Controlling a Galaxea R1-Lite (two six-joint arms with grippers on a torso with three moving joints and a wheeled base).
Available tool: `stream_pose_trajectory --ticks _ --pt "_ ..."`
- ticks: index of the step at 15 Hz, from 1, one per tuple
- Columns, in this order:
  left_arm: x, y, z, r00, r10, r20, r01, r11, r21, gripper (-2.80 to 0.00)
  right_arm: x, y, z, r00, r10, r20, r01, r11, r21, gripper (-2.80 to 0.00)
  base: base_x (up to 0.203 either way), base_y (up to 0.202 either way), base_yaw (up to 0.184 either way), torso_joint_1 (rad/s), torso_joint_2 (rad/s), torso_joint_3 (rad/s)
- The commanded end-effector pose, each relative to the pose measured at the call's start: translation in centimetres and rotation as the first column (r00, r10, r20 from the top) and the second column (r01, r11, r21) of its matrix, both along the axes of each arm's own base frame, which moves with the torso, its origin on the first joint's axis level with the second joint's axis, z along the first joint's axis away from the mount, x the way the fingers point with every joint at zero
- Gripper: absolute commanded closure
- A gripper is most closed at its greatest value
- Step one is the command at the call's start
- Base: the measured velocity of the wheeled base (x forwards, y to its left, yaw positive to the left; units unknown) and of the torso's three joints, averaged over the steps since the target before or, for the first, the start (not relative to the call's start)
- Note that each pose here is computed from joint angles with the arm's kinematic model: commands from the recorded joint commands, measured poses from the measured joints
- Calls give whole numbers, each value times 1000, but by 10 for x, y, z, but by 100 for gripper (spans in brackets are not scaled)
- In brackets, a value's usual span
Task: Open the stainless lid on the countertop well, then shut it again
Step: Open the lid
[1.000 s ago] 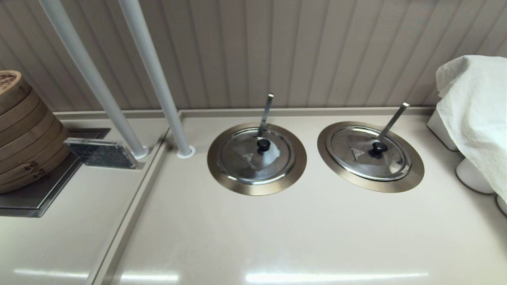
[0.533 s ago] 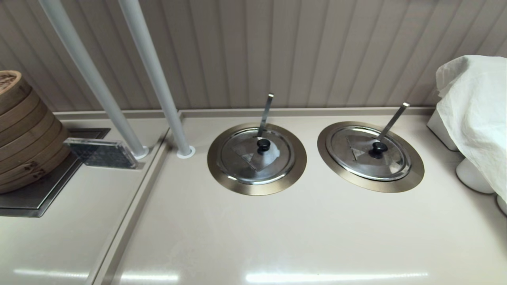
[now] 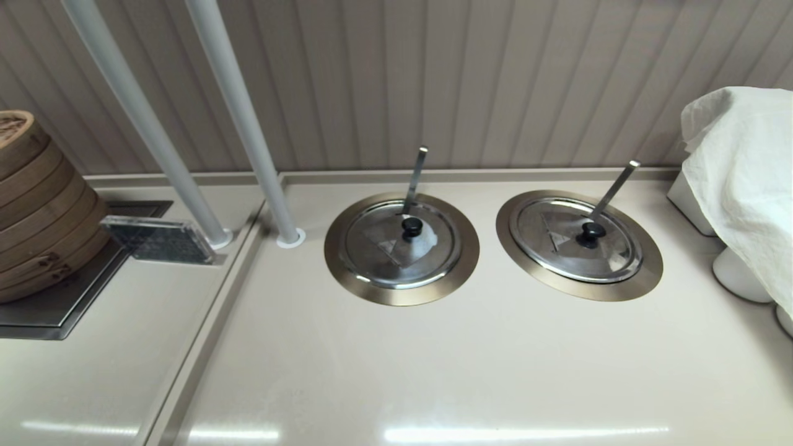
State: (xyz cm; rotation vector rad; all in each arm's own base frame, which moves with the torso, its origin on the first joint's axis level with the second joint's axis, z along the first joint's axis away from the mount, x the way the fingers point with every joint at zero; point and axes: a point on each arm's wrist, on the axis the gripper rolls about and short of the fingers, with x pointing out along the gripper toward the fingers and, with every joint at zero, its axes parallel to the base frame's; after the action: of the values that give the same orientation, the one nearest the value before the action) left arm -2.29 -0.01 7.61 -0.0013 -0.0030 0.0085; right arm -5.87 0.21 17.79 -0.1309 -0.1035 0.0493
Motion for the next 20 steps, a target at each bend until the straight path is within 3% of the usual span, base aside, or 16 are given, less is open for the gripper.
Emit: stream_pose_trajectory --ticks 1,5,8,11,13,14,15,16,20 --pt "0 0 0 1000 1 -1 -1 1000 0 0 34 1 39 988 -25 -151 27 1000 10 0 0 0 0 0 0 0" --pt "0 0 0 1000 1 -1 -1 1000 0 0 133 -2 102 917 58 -395 -10 992 123 0 0 0 0 0 0 0" --pt "0 0 0 1000 1 -1 -1 1000 0 0 221 16 124 851 112 -513 -21 983 180 0 0 0 0 0 0 0" --pt "0 0 0 1000 1 -1 -1 1000 0 0 282 54 117 802 79 -593 17 988 154 0 0 0 0 0 0 0" --pt "0 0 0 1000 1 -1 -1 1000 0 0 316 66 94 772 -45 -634 139 985 99 0 0 0 0 0 0 0" --pt "0 0 0 1000 1 -1 -1 1000 0 0 334 68 85 788 -135 -601 229 970 82 0 0 0 0 0 0 0" --pt "0 0 0 1000 1 -1 -1 1000 0 0 345 66 84 825 -176 -537 277 954 111 0 0 0 0 0 0 0" --pt "0 0 0 1000 1 -1 -1 1000 0 0 354 63 80 836 -215 -506 317 940 125 0 0 0 0 0 0 0" --pt "0 0 0 1000 1 -1 -1 1000 0 0 367 62 70 823 -268 -500 369 923 111 0 0 0 0 0 0 0"
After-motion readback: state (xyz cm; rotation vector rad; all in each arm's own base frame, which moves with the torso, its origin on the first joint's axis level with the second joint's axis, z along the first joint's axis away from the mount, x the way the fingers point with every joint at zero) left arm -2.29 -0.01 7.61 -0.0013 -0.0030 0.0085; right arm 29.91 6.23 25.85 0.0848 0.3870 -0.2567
